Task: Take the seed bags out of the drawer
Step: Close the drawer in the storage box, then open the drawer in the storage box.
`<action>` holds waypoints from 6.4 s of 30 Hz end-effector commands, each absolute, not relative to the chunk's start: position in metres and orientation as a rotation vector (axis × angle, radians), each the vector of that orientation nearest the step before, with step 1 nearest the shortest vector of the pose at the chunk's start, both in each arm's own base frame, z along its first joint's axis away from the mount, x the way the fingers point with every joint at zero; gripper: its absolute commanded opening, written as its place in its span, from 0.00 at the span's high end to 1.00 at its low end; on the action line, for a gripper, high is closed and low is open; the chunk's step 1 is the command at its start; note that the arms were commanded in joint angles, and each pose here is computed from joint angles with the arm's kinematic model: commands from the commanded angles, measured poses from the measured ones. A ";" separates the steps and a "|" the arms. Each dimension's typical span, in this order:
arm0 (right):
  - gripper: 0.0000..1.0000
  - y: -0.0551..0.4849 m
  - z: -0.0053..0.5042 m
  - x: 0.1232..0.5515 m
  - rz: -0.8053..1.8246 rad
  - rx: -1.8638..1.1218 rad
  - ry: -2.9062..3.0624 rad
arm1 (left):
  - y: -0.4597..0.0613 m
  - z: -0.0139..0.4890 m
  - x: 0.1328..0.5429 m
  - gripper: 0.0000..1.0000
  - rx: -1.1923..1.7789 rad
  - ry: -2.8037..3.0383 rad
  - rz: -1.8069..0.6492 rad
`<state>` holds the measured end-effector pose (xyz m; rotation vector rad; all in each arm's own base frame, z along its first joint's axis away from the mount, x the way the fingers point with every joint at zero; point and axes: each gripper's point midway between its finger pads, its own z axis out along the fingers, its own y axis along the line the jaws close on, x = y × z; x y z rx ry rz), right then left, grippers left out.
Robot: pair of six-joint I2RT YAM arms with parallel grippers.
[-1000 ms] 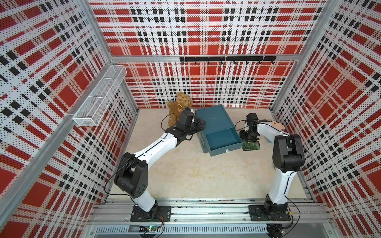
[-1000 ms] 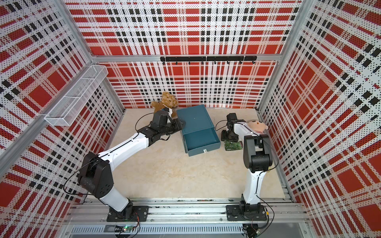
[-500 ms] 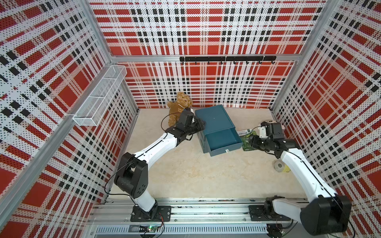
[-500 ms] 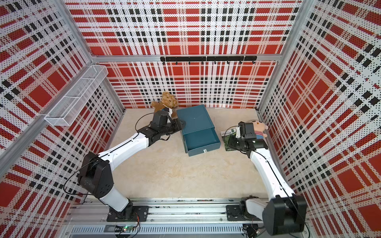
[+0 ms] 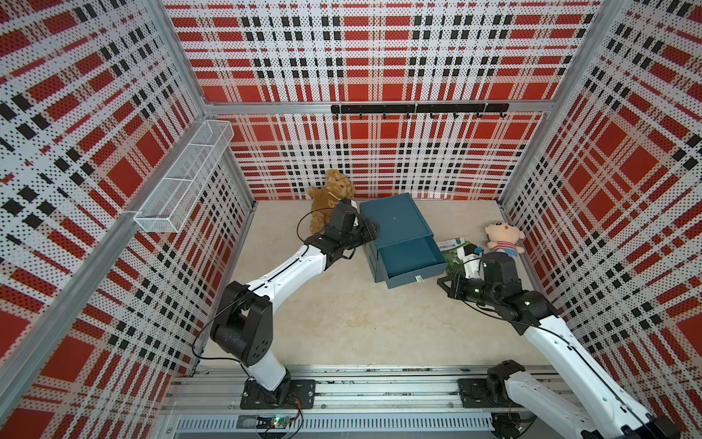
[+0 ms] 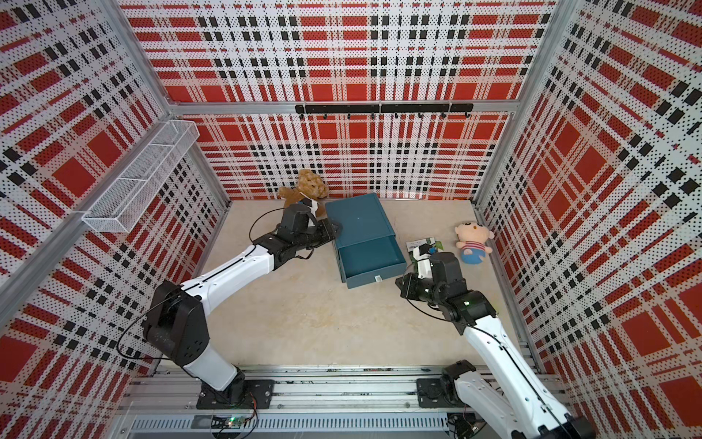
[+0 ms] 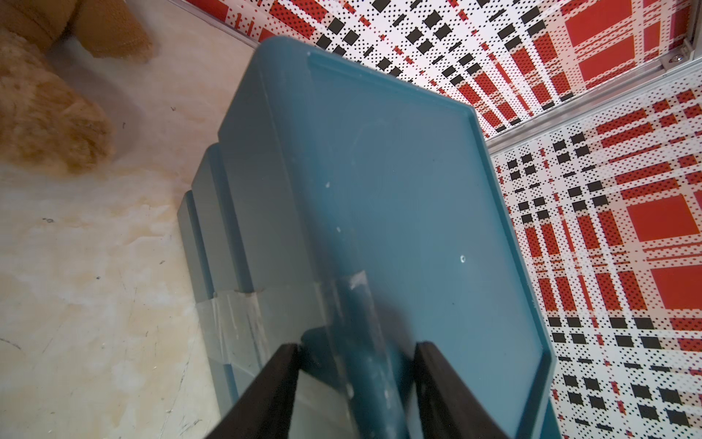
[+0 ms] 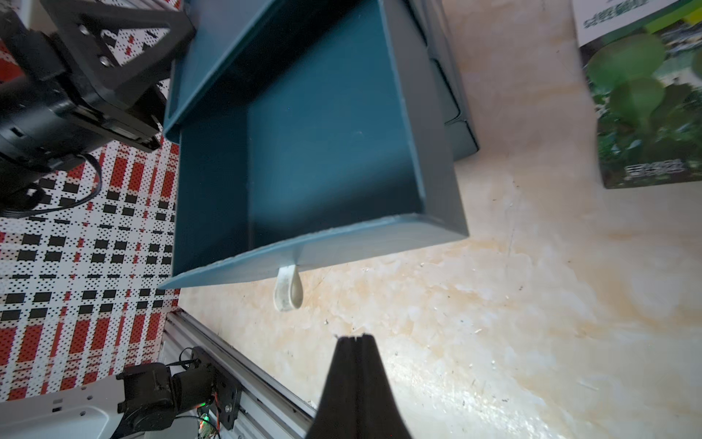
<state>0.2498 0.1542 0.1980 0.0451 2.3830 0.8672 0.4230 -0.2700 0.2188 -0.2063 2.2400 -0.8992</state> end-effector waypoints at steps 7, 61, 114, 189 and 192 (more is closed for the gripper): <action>1.00 0.179 0.218 0.286 0.918 -0.007 2.324 | -0.266 0.142 0.390 0.47 -0.200 2.516 -0.758; 0.73 0.209 0.168 0.332 1.041 0.285 2.303 | -0.267 0.143 0.401 0.47 -0.210 2.509 -0.763; 0.48 0.238 0.149 0.373 1.450 0.638 2.086 | -0.272 0.142 0.403 0.47 -0.187 2.519 -0.788; 1.00 0.172 0.100 0.262 1.269 0.613 2.327 | -0.282 0.140 0.401 0.47 -0.211 2.522 -0.776; 1.00 0.170 0.098 0.258 1.274 0.624 2.326 | -0.284 0.138 0.401 0.47 -0.208 2.525 -0.775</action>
